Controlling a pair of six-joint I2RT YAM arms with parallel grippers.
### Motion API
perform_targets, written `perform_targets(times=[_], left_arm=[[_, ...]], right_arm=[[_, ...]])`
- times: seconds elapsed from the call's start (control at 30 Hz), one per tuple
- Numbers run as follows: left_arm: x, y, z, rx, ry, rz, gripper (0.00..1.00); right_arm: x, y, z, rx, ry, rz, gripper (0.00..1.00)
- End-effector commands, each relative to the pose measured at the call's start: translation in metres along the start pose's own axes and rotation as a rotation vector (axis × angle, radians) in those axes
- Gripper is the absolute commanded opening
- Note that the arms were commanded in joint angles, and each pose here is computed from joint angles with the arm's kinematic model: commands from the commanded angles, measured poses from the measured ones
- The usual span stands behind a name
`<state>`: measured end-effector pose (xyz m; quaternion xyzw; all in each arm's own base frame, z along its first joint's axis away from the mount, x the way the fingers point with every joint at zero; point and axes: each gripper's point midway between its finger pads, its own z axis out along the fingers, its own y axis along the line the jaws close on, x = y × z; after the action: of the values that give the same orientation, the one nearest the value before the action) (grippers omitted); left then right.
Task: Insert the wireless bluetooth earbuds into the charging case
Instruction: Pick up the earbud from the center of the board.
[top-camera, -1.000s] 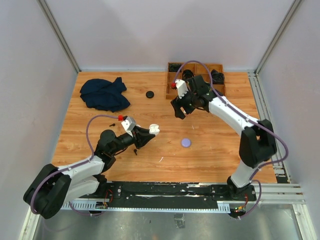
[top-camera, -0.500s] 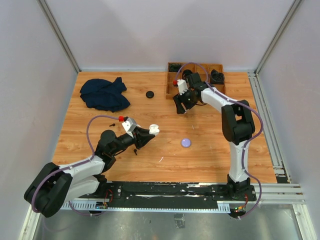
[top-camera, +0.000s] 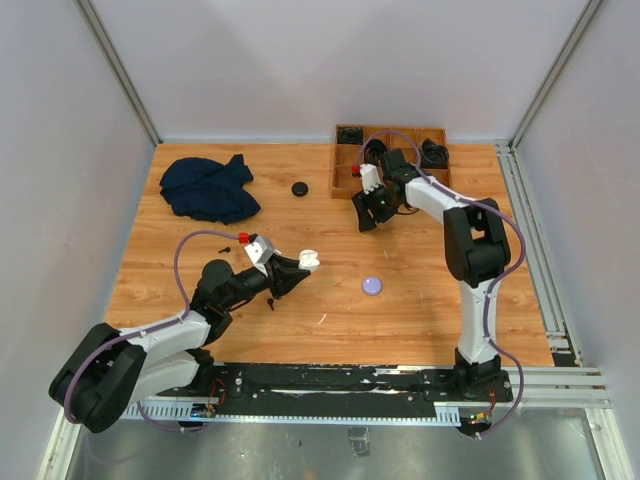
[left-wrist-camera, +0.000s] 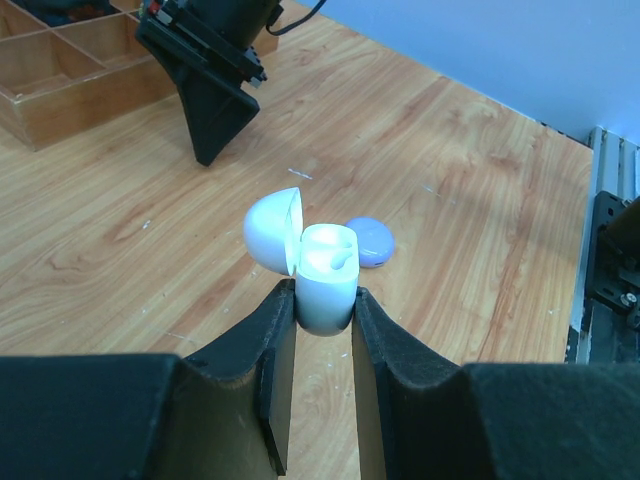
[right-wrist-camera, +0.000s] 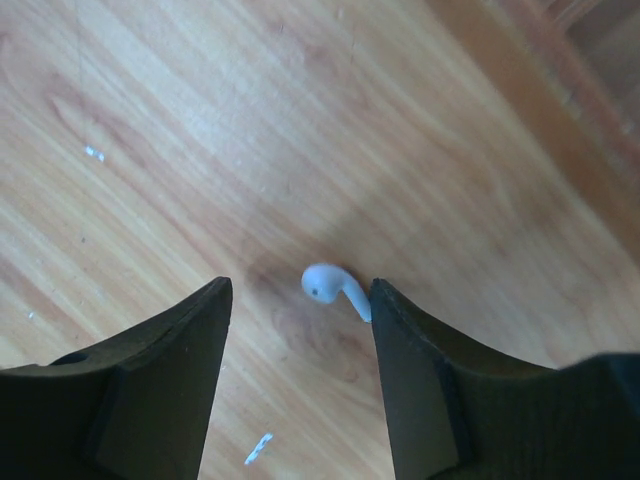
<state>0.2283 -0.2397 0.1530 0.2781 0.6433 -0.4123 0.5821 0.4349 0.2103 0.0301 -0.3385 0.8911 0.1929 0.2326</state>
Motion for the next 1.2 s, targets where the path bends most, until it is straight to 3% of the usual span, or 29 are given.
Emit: perform_targets(times=[0.0, 0.3, 0.57, 1.17], left_arm=[[-0.010, -0.002, 0.001, 0.019, -0.033, 0.024, 0.00], [-0.010, -0.004, 0.001, 0.027, -0.033, 0.017, 0.00], [-0.009, -0.004, 0.002, 0.030, -0.029, 0.012, 0.00], [-0.007, -0.005, 0.003, 0.039, -0.022, 0.008, 0.00]], right_arm=[[0.026, 0.016, -0.014, -0.036, 0.063, 0.070, 0.57], [0.027, 0.030, -0.016, -0.028, 0.076, 0.079, 0.49], [0.006, 0.001, -0.039, 0.180, 0.036, 0.079, 0.36], [-0.005, -0.005, -0.010, 0.146, 0.058, 0.101, 0.35]])
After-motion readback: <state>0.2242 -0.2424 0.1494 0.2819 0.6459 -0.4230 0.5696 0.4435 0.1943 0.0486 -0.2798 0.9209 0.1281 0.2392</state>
